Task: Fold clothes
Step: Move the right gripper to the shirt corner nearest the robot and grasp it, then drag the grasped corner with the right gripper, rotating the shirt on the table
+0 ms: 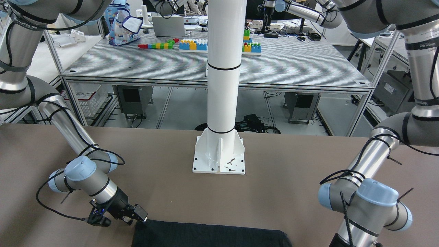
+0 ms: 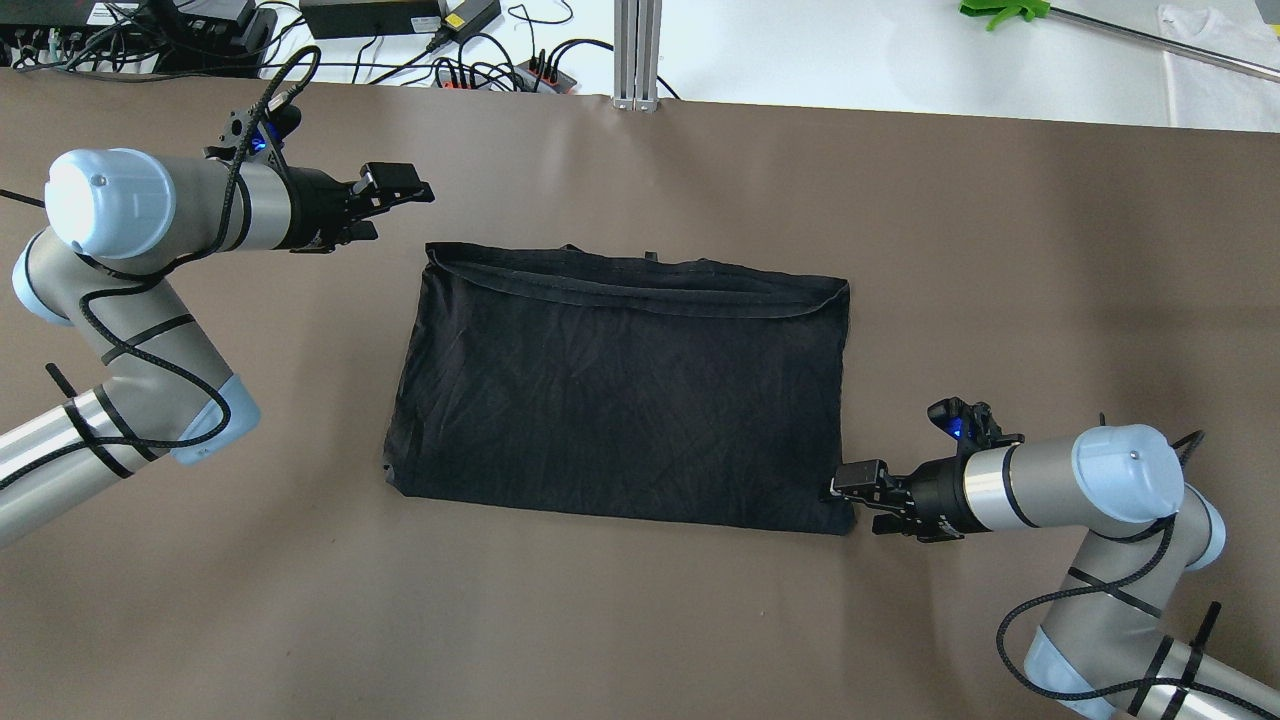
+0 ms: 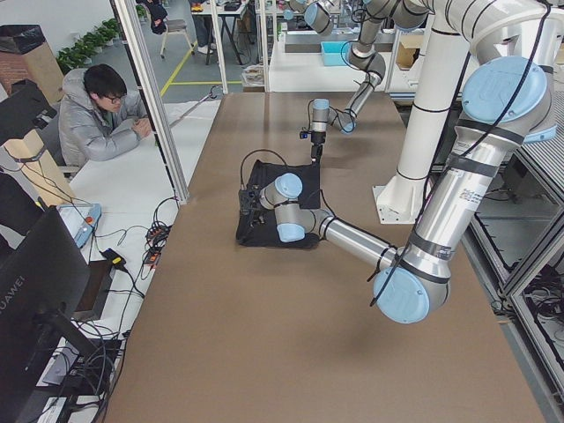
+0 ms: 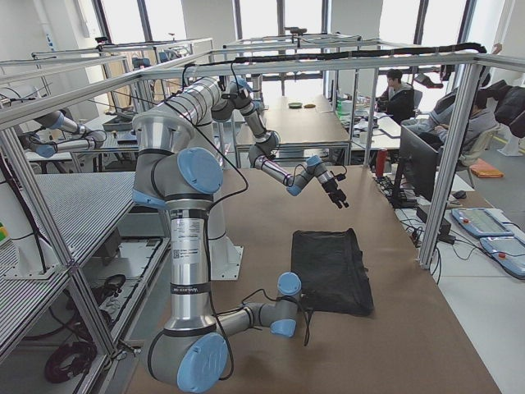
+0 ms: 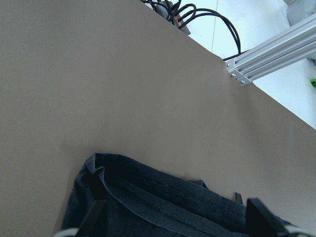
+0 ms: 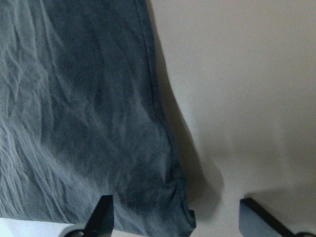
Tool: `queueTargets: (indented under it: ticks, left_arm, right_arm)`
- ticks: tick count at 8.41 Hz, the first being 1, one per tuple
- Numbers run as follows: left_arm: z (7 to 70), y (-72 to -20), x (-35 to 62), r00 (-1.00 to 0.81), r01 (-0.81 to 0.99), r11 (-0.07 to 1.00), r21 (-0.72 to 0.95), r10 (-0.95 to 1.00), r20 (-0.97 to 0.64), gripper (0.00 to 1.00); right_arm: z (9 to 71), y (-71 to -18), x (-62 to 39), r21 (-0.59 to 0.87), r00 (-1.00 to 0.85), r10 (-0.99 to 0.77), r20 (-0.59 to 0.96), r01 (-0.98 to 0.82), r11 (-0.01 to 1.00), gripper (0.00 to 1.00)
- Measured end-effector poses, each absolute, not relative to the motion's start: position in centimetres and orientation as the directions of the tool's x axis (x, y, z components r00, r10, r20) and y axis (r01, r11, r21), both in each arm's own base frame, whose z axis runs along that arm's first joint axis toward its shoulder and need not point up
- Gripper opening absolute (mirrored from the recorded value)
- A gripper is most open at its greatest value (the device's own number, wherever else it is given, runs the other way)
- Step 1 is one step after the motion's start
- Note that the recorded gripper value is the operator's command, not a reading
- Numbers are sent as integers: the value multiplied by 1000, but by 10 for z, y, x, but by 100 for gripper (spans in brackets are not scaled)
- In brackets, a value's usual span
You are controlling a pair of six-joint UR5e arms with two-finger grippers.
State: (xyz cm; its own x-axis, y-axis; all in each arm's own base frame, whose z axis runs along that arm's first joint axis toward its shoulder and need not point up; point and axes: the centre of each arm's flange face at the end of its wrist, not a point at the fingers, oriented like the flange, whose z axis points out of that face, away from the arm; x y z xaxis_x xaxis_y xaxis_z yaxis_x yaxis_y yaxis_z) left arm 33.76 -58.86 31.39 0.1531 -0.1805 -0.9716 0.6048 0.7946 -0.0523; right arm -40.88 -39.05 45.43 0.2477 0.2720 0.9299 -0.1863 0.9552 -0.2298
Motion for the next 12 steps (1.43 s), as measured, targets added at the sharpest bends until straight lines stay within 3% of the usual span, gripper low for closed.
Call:
queueTargets:
  ticks: [1, 2, 8, 12]
  left_arm:
    - [315, -589, 337, 154, 606, 794, -53, -182, -971, 100]
    - [316, -589, 336, 155, 607, 793, -53, -184, -971, 100]
    - [318, -590, 336, 165, 605, 795, -42, -176, -970, 100]
    - [320, -590, 336, 167, 604, 796, -42, -178, -970, 100]
  right_arm:
    - [453, -390, -410, -224, 249, 267, 931, -187, 956, 6]
    - [451, -390, -411, -220, 247, 262, 933, -186, 958, 0]
    - [443, -387, -414, -222, 246, 260, 934, -169, 960, 0]
    - [382, -347, -409, -189, 171, 189, 967, -12, 982, 0]
